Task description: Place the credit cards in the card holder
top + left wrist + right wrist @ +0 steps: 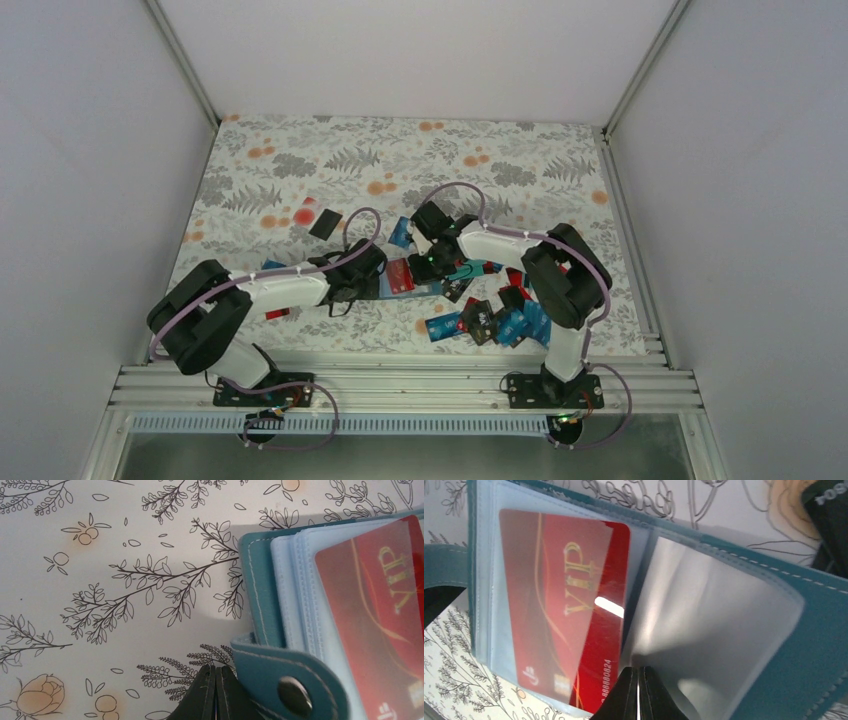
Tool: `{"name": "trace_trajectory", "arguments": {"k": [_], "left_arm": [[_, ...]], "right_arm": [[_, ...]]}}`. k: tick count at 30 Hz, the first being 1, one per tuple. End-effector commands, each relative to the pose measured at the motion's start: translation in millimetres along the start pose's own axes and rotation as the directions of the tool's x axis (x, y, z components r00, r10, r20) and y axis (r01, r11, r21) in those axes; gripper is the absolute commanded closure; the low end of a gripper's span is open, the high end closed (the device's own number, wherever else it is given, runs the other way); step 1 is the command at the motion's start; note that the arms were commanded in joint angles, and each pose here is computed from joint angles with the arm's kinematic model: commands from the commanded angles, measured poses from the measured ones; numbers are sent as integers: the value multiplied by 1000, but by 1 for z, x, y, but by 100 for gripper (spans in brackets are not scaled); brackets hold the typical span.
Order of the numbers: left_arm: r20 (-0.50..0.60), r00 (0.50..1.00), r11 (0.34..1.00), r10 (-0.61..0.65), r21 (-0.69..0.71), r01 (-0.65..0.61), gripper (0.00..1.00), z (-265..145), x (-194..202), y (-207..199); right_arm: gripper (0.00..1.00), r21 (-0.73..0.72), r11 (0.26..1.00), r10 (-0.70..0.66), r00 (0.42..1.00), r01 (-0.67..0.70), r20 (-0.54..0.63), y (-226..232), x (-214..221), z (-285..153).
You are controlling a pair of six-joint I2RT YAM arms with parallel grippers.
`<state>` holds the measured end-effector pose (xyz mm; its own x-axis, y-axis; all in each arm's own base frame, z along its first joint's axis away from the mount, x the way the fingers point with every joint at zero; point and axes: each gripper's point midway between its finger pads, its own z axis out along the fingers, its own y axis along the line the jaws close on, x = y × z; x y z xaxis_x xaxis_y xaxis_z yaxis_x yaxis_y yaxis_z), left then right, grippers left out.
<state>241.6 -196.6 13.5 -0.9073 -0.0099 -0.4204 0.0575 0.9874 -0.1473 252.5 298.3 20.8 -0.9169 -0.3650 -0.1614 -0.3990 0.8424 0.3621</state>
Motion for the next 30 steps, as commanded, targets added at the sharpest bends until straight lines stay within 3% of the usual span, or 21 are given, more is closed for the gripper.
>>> {"name": "trace_trajectory", "arguments": {"k": [1,10,19,30], "left_arm": [[-75,997,1000,29,-8,-30,98,9,20,3],[-83,996,999,37,3,-37,98,12,22,-2],[-62,998,999,33,-3,-33,98,-5,13,-3],[54,998,974,18,224,-30,97,-50,-19,-45]], "right_arm": [[96,11,1000,-19,1000,19,8,6,-3,8],[82,-65,998,-24,1000,24,2,24,-8,11],[81,14,999,-34,999,34,9,11,-8,8],[79,-49,997,-57,993,63,99,31,-25,-27]]}}
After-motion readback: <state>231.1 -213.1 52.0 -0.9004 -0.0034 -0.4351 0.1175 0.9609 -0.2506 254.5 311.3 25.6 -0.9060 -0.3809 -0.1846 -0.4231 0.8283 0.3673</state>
